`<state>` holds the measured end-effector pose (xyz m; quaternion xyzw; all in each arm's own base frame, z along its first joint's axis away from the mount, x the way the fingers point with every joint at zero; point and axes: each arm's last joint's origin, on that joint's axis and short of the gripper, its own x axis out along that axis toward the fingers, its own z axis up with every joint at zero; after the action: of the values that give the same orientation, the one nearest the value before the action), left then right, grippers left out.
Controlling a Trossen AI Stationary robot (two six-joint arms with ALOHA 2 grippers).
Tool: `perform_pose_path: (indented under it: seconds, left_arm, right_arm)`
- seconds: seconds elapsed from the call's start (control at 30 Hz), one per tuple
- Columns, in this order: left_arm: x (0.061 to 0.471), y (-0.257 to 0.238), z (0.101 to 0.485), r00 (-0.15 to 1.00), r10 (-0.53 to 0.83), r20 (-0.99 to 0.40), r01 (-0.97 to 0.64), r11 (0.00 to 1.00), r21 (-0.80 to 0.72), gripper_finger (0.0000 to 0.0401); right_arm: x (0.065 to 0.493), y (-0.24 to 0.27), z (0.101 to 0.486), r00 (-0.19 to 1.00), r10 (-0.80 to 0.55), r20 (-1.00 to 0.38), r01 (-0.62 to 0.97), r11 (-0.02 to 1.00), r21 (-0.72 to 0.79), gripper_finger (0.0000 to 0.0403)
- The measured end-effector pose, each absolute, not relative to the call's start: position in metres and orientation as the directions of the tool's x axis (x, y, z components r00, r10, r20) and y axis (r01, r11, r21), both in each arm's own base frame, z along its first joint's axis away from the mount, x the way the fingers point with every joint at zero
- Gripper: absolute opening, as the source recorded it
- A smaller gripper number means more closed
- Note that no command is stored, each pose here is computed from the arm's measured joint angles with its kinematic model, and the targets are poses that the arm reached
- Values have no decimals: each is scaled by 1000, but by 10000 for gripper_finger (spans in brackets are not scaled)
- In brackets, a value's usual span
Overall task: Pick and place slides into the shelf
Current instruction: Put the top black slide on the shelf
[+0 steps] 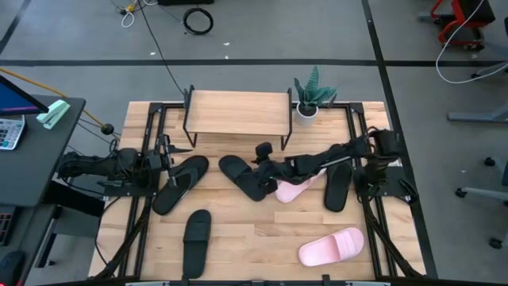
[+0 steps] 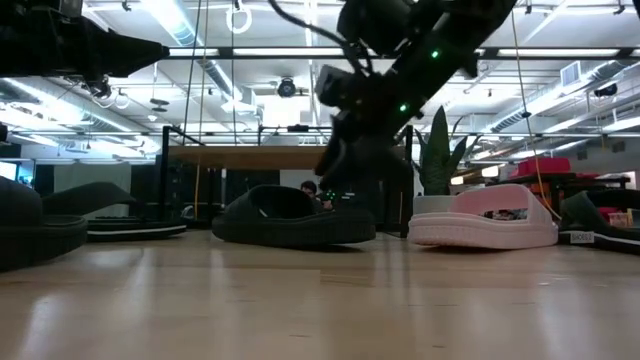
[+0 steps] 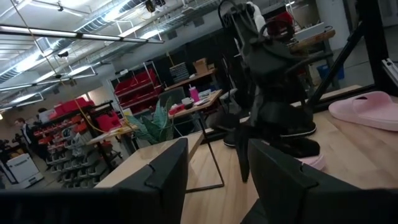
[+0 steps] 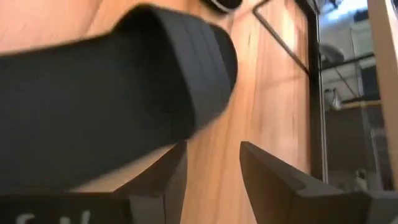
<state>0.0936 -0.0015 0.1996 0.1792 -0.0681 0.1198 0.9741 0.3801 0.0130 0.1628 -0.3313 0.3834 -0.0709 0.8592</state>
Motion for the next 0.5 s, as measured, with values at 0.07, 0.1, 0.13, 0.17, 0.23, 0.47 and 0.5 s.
perform_pose_path:
  seconds: [0.07,0.1,0.13,0.17,0.23,0.47,0.5]
  left_arm:
    - [94,-1,200,962,209,176,-258,907,333,174]
    - [94,-1,200,962,209,175,-258,907,333,173]
    - [94,-1,200,962,209,175,-258,907,333,172]
    - [94,-1,200,962,209,175,-258,907,333,172]
    - [94,-1,200,962,209,176,-258,907,333,173]
    - [94,-1,200,961,209,179,-259,907,333,175]
    - [94,-1,200,961,209,181,-260,907,332,175]
  right_arm:
    - [386,14,161,740,-321,-591,-136,789,-600,154]
    - [388,15,160,758,-291,-583,-145,797,-586,154]
    - [389,16,160,772,-263,-578,-156,805,-573,154]
    - [390,17,159,775,-245,-583,-168,808,-564,154]
    - [391,18,155,776,-229,-587,-181,811,-556,154]
    - [398,6,151,804,-235,-547,-142,816,-560,154]
    - [399,3,148,803,-238,-546,-138,818,-559,154]
